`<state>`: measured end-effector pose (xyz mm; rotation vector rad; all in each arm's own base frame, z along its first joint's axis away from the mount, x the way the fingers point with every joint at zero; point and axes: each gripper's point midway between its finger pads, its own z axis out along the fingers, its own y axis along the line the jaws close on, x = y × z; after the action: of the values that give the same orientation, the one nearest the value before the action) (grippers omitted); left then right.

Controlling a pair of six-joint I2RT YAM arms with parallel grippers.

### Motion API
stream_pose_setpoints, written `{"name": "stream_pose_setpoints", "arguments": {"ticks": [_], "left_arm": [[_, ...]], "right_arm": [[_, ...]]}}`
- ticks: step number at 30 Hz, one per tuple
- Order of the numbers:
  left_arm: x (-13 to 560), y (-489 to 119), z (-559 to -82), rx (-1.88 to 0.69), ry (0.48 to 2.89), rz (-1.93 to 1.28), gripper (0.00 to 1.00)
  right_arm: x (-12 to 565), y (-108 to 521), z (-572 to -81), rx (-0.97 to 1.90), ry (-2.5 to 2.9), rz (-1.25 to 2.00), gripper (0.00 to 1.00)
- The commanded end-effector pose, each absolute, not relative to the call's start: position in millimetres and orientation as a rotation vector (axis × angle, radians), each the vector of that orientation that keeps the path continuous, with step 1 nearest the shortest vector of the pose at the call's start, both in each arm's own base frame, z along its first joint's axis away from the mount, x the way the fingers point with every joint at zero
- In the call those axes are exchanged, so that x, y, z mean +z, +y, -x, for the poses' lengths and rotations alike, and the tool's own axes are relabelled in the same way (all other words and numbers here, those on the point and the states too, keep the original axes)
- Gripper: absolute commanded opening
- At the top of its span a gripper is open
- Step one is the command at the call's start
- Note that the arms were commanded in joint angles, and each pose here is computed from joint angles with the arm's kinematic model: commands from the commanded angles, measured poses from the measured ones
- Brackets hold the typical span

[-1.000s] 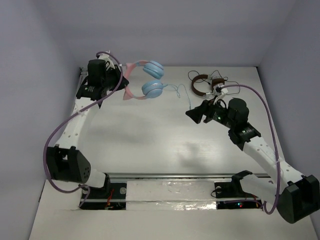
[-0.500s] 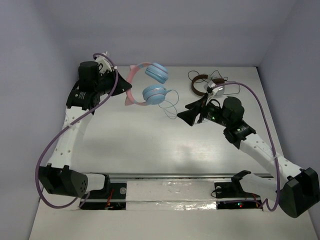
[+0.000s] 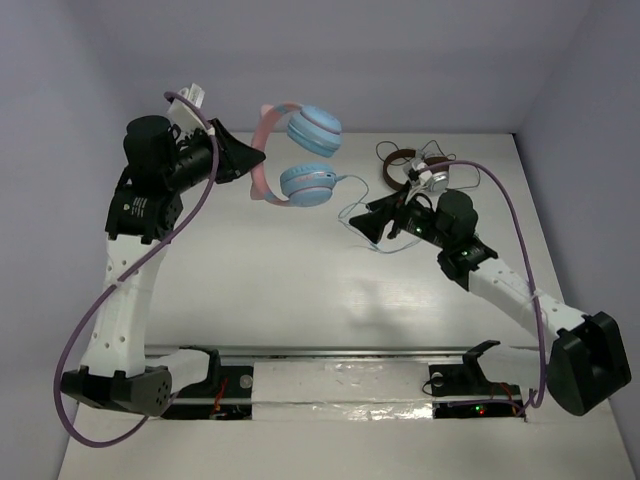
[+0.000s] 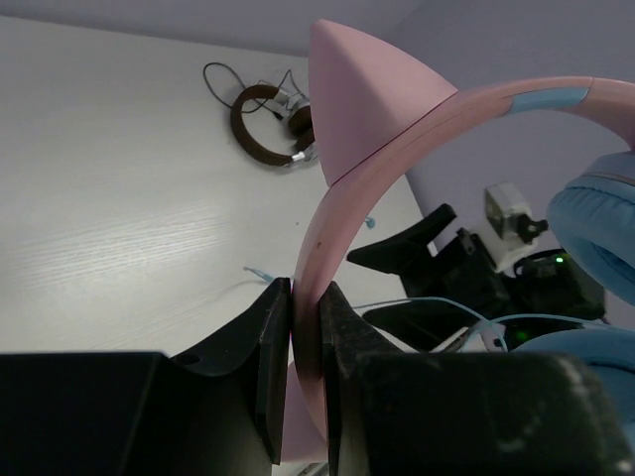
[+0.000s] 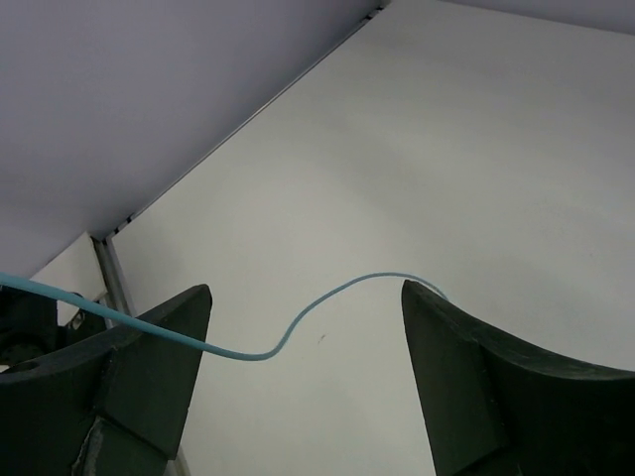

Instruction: Wrap the headphones

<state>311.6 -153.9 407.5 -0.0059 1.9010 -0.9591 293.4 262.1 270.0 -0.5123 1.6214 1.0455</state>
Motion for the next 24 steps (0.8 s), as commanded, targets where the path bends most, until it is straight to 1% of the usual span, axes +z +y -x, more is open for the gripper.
{"name": "stream_pose_setpoints", "arguments": {"ticks": [1, 4, 7, 11, 18, 24], "left_arm": [[475.9, -163.0, -286.9, -1.061, 1.709, -0.075, 0.00], [487.5, -165.0, -280.4, -1.082, 1.685, -0.095, 0.00], [501.8, -164.2, -277.3, -1.080, 1.654, -0.102, 0.00], [519.8, -167.3, -271.1, -1.116, 1.612, -0.122, 0.00], [523.5, -171.3, -273.6, -1.151, 1.604, -0.128, 0.00], [523.5, -174.0, -277.4, -1.176, 1.606, -0.124, 0.00]], "right_arm": [[285.4, 267.0, -308.1, 1.042, 1.531, 0.468, 0.83], [289.3, 266.1, -317.3, 1.033, 1.499, 0.422, 0.83], [275.7, 274.9, -320.1, 1.063, 1.539, 0.455, 0.83], [264.9, 276.7, -330.5, 1.056, 1.557, 0.423, 0.86], [253.1, 286.1, -355.4, 1.010, 1.561, 0.383, 0.90], [237.8, 284.2, -372.7, 0.952, 1.567, 0.348, 0.89]]}}
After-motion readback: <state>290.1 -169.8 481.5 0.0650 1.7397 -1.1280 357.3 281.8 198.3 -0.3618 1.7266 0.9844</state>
